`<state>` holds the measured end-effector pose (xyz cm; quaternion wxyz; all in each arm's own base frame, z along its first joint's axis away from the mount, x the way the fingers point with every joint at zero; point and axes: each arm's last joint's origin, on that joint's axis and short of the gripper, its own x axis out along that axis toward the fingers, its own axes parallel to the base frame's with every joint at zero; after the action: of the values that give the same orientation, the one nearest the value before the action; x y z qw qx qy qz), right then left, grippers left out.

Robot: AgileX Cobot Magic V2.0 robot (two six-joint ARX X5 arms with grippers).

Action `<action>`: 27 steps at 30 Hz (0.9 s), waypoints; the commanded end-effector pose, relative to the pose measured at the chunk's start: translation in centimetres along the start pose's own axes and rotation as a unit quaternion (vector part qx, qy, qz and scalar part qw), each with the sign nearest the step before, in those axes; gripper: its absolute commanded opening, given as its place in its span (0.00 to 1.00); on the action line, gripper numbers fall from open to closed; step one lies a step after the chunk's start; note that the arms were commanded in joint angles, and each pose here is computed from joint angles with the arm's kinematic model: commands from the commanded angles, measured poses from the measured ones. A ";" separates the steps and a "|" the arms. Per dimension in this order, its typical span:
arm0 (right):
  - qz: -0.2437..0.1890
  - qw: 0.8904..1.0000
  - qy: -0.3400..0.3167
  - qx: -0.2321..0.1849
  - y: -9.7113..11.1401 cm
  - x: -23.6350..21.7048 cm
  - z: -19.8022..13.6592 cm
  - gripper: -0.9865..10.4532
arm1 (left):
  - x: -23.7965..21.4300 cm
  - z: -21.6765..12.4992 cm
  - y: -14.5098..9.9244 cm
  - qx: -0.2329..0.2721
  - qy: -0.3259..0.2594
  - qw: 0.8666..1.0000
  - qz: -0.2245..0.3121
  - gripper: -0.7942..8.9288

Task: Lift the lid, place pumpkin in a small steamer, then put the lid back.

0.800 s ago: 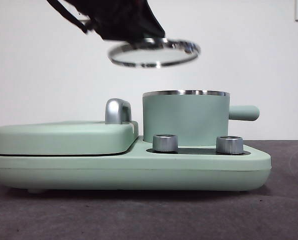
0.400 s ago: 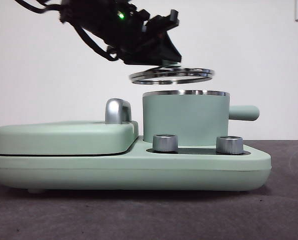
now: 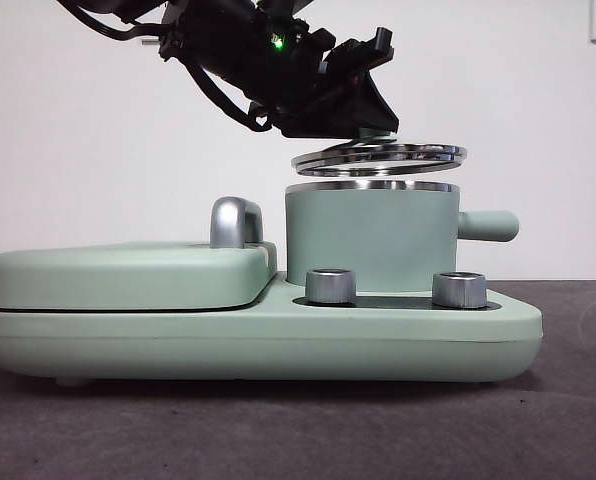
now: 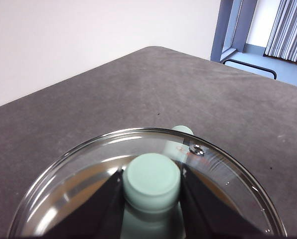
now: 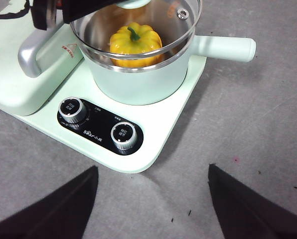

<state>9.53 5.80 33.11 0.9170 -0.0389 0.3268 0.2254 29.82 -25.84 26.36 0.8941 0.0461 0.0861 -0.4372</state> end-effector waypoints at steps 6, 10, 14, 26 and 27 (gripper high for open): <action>0.000 1.000 -0.003 0.001 0.1 0.0 0.2 0.38 | 0.3 0.7 -0.3 0.028 -0.004 1.000 -0.005 0.10; 0.000 1.000 -0.003 0.001 0.1 0.0 0.2 0.38 | 0.5 0.4 -0.2 0.035 -0.002 0.999 -0.005 0.10; 0.000 1.000 -0.003 0.001 0.1 0.0 0.2 0.38 | 1.0 -0.3 -0.1 0.033 0.005 0.999 -0.006 0.10; 0.000 1.000 -0.003 0.001 0.1 0.0 0.2 0.38 | 1.1 -0.7 0.7 0.032 0.016 0.999 0.018 0.10; 0.000 1.000 -0.003 0.001 0.1 0.0 0.2 0.38 | 1.0 -0.7 0.8 0.031 0.016 0.999 0.020 0.10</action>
<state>9.53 5.80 33.11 0.9170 -0.0389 0.3268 0.2254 30.29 -25.84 25.37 0.8931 0.0748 0.0969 -0.4330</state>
